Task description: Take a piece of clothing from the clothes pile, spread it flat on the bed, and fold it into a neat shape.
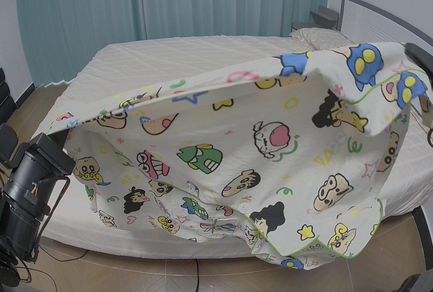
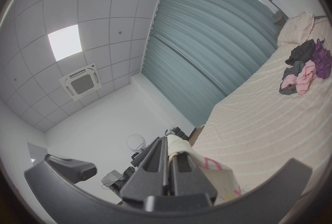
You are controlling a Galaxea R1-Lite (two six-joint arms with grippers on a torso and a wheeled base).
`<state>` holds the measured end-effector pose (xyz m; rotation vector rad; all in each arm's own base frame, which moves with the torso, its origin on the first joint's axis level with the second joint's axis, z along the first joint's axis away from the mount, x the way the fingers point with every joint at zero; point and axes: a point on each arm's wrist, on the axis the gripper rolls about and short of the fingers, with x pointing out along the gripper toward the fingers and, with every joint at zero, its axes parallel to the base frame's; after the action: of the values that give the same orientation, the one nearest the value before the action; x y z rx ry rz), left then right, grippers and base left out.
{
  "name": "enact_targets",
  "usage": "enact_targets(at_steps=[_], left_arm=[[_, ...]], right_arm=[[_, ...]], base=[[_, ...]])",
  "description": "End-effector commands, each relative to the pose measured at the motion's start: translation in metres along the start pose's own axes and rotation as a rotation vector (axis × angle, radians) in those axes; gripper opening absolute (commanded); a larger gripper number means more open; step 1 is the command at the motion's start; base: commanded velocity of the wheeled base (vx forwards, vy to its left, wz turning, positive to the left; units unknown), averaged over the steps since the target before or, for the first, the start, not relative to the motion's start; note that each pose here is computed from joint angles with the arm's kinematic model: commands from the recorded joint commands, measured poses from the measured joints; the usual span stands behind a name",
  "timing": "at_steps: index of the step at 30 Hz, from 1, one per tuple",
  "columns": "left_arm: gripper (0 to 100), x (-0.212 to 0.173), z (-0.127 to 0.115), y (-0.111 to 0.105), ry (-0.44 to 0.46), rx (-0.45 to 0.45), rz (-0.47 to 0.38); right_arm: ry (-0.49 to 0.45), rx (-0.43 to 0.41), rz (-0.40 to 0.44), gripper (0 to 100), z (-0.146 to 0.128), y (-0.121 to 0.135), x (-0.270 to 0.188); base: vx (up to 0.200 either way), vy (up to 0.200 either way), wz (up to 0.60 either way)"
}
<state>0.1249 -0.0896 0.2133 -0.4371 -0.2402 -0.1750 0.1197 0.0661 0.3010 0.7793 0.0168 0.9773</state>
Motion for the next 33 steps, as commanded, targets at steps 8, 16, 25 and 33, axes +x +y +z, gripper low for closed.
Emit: enact_targets(at_steps=[8,16,25,33], left_arm=[[0,0.061,-0.040,0.000,0.079,0.090,0.126],[0,0.095,-0.067,0.001,0.119,0.094,0.174],[0,0.129,-0.094,0.015,0.143,0.128,0.245],[0,0.149,-0.128,0.030,0.222,0.175,0.300]], right_arm=[[-0.052,-0.003,-0.163,0,0.031,-0.082,0.083],[-0.075,0.018,-0.251,0,0.027,-0.117,0.109],[-0.078,0.030,-0.295,0,0.024,-0.140,0.124],[-0.057,0.057,-0.370,0,0.008,-0.176,0.141]], base=[[0.000,0.000,0.00],[0.175,0.000,0.00],[0.200,0.000,0.00],[0.200,0.000,0.00]])
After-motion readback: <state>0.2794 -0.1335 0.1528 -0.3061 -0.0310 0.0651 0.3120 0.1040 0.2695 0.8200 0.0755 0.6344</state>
